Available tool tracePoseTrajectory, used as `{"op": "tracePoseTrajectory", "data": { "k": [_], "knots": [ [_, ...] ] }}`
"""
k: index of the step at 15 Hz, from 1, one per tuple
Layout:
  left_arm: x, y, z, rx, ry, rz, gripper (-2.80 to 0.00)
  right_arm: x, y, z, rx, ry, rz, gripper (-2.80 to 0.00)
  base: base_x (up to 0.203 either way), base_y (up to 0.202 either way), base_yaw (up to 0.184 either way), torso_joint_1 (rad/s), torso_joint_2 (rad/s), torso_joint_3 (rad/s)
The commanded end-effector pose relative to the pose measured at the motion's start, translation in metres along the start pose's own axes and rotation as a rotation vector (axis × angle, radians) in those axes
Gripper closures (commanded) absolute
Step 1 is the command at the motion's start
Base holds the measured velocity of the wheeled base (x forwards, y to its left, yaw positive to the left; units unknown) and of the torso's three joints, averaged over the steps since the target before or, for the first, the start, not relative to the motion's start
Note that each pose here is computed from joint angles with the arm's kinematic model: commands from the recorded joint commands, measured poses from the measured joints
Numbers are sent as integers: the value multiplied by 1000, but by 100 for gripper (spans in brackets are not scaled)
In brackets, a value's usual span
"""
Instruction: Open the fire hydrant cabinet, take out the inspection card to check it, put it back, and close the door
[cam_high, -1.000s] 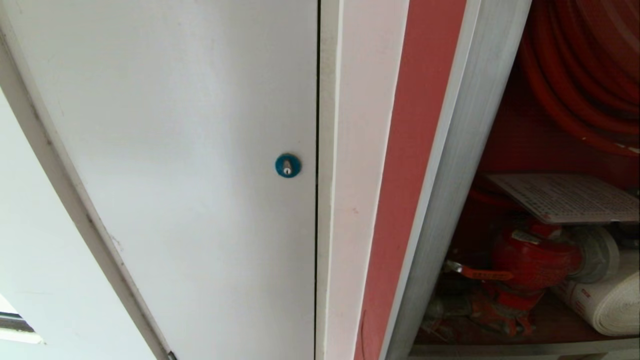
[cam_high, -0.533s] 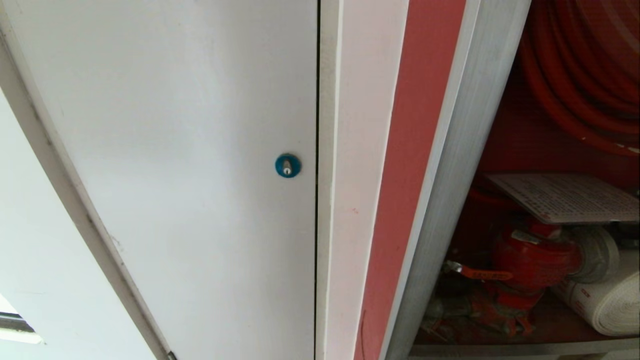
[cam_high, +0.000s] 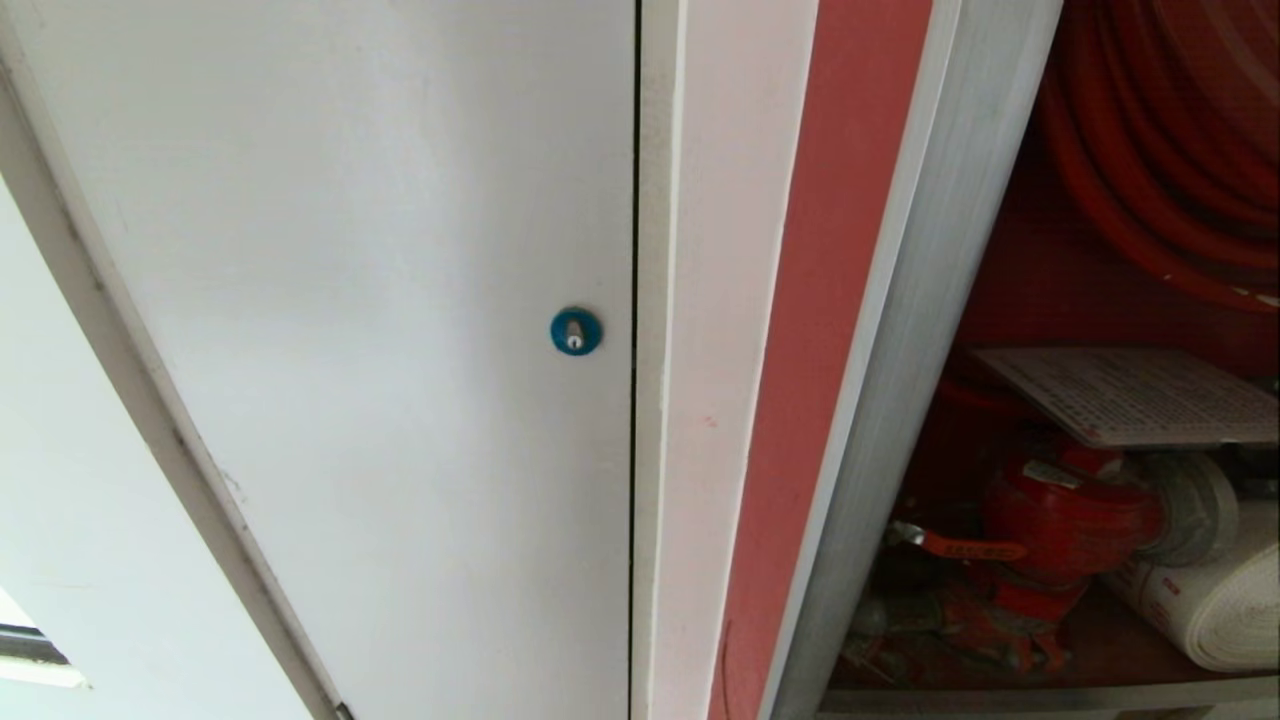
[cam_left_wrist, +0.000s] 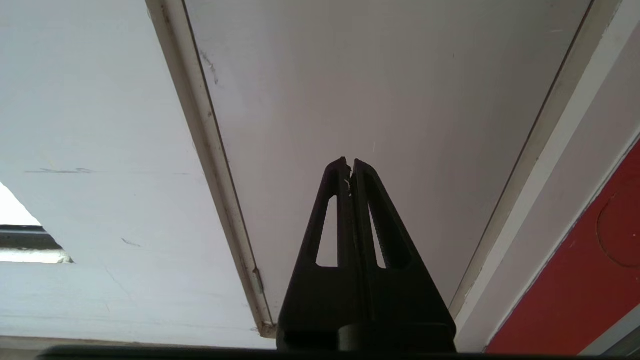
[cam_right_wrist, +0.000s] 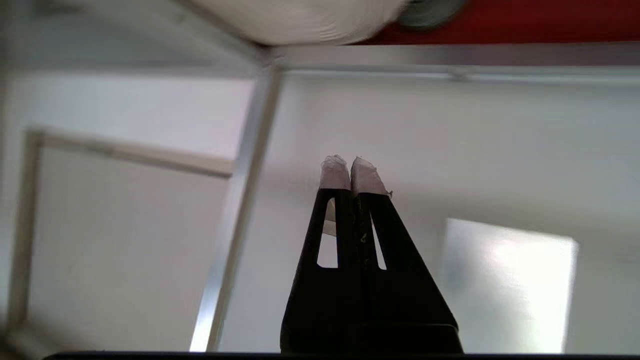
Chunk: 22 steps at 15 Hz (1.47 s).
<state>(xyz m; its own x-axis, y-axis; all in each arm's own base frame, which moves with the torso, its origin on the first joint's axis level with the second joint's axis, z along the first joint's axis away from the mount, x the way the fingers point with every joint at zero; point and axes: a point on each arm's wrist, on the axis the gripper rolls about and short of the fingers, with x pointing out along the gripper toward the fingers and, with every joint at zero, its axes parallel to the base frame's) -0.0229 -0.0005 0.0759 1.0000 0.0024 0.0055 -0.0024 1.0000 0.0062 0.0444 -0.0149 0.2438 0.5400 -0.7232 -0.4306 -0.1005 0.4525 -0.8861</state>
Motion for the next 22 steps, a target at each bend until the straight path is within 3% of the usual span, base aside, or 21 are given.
{"op": "tracePoseTrajectory", "data": {
  "k": [1,3,5,9,11,16,22],
  "knots": [
    [0,0,-1,0,2,1,0,1,-2,-1,-46,-19,70,0,0,0,0,0,0,0],
    [0,0,-1,0,2,1,0,0,-8,-2,-118,-84,139,0,0,0,0,0,0,0],
    [0,0,-1,0,2,1,0,-2,-15,-1,-230,-244,159,0,0,0,0,0,0,0],
    [0,0,-1,0,2,1,0,-6,-28,2,-439,-456,23,0,0,0,0,0,0,0],
    [0,0,-1,0,2,1,0,-6,-36,1,-521,-445,-78,0,0,0,0,0,0,0],
    [0,0,-1,0,2,1,0,10,-40,5,-546,-451,-98,0,0,0,0,0,0,0],
    [0,0,-1,0,2,1,0,32,-36,15,-551,-530,-32,0,0,0,0,0,0,0]
  ]
}}
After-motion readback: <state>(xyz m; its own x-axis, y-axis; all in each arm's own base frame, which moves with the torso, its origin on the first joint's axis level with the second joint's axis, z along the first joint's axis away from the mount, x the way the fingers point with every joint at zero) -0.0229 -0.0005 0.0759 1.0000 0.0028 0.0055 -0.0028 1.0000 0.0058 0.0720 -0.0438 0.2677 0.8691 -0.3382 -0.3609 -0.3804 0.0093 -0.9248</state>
